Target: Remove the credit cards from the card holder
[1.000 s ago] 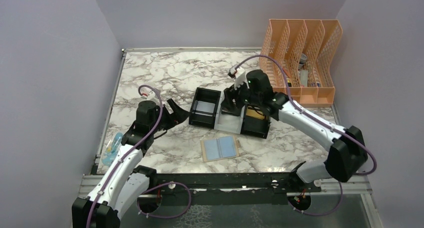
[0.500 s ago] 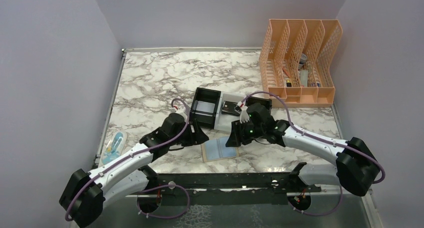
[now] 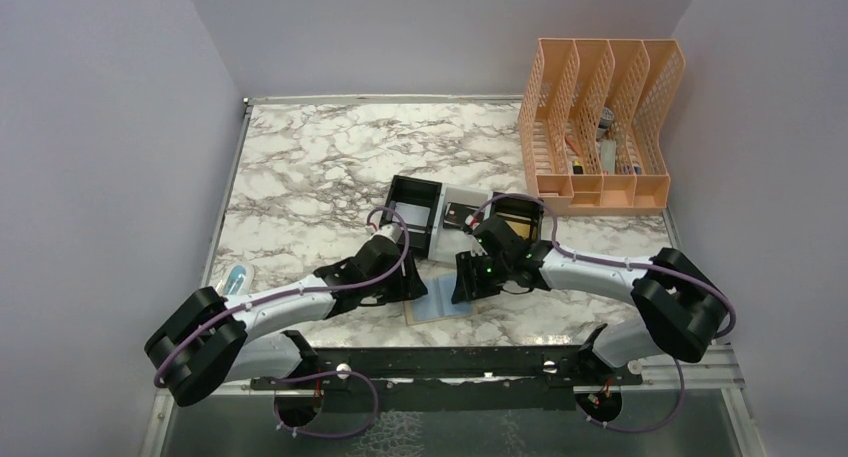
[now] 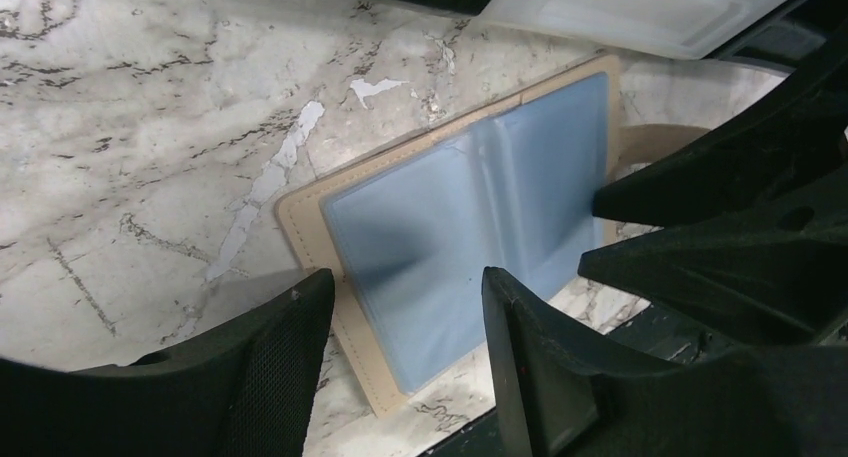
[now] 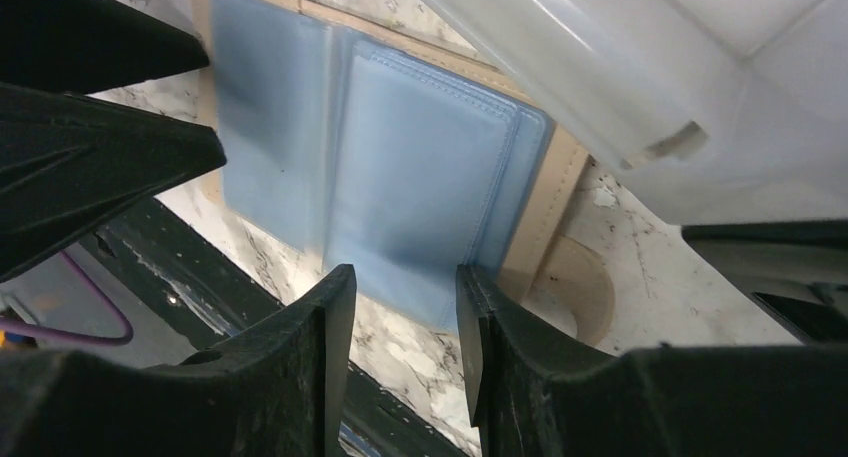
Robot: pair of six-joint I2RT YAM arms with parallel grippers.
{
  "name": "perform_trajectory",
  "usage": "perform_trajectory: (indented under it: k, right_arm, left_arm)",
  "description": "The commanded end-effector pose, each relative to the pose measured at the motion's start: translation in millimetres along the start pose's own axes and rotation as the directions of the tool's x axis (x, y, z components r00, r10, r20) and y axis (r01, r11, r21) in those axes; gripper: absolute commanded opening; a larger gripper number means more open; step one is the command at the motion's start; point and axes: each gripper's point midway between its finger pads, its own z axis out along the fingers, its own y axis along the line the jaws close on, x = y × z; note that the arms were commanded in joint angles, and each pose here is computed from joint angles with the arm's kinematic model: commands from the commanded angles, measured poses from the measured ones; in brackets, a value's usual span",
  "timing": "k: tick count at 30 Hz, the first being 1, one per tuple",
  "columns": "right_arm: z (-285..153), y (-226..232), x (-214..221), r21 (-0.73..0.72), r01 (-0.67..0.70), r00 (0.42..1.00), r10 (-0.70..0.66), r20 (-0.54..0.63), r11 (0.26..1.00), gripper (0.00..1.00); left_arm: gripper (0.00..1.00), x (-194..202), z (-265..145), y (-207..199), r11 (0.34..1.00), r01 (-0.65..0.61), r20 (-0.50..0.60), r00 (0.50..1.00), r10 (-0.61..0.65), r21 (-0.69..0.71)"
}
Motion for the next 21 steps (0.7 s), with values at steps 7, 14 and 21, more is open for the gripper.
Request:
perform_trajectory:
  k: [7,14,21]
  right_arm:
    - [22,-1,21,-0.013,-0.062,0.997,0.061,-0.056,0.998,0.4]
    - [19,-3,16,0.009,-0.072,0.997,0.072,-0.028,0.997,0.39]
    - [-29,26,-40,0.0,0.033,0.983,-0.033,0.179,0.999,0.5]
  left_arm:
    - [0.49,17,23,2,1.0,-0.003,-0.027,1.0,0.003,-0.014]
    - [0.41,8,18,-4,1.0,-0.016,0.022,1.0,0.016,-0.01]
    - [0.44,-21,-8,7,0.986,-0.08,0.111,0.989,0.097,-0.149]
